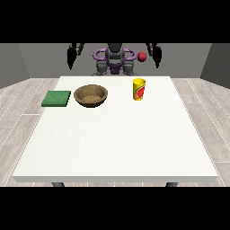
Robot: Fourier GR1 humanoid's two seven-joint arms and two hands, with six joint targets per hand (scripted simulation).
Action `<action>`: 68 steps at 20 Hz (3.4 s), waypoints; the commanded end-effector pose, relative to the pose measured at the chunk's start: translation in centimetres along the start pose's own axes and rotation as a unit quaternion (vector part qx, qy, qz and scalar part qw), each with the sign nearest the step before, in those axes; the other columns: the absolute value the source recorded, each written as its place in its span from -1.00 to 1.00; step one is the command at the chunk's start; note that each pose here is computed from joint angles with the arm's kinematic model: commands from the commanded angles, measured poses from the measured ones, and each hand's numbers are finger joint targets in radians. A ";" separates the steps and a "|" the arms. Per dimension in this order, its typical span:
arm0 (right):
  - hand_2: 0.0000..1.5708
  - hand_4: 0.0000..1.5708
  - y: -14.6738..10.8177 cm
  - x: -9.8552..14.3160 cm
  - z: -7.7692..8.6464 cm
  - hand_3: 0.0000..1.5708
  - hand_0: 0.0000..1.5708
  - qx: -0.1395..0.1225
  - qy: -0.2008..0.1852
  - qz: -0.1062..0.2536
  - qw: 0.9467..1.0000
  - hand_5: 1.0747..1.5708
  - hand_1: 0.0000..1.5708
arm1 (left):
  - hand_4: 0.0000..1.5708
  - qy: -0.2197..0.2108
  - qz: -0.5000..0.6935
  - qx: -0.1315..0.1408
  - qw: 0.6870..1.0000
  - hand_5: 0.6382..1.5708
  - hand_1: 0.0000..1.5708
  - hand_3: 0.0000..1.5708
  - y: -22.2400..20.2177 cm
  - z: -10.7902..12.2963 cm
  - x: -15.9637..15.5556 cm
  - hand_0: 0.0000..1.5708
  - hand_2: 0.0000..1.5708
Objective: Pick the cup and pour the ball into the bowl, then pick the bowl and place it on the pad
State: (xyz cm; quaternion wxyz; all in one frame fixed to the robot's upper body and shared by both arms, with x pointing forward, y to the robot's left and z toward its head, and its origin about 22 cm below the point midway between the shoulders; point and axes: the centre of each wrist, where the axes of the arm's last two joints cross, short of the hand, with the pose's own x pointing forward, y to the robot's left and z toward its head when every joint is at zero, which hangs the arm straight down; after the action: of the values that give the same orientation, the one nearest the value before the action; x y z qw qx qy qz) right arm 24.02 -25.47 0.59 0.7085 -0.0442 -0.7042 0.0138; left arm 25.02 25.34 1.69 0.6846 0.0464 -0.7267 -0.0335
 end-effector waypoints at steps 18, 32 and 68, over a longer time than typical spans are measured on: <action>-1.00 -0.03 -0.3 10.1 3.2 -1.00 -1.00 -0.004 0.039 -0.075 0.996 0.91 -1.00 | -0.29 0.050 0.098 -0.006 0.994 0.97 -1.00 -1.00 -3.0 1.3 9.5 -1.00 -1.00; -1.00 -0.12 -1.6 8.5 -0.7 -1.00 -1.00 0.037 -0.167 -0.081 0.982 0.92 -1.00 | -0.33 -0.143 0.031 0.049 0.988 0.83 -1.00 -1.00 -0.9 -2.7 1.7 -1.00 -1.00; -1.00 -0.19 -14.6 6.4 -3.0 -0.77 -1.00 -0.002 -0.109 -0.084 0.990 0.98 -1.00 | 0.79 -0.066 -0.122 0.067 0.988 0.66 0.64 1.00 -4.5 -6.2 -10.5 0.64 1.00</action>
State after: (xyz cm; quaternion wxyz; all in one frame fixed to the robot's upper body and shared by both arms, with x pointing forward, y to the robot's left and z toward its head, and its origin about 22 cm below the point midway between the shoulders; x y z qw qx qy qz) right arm 26.62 -37.31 9.02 0.6097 0.0301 -0.7919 -0.0165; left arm 31.82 25.03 -8.59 0.6094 0.1634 -0.7751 -0.0329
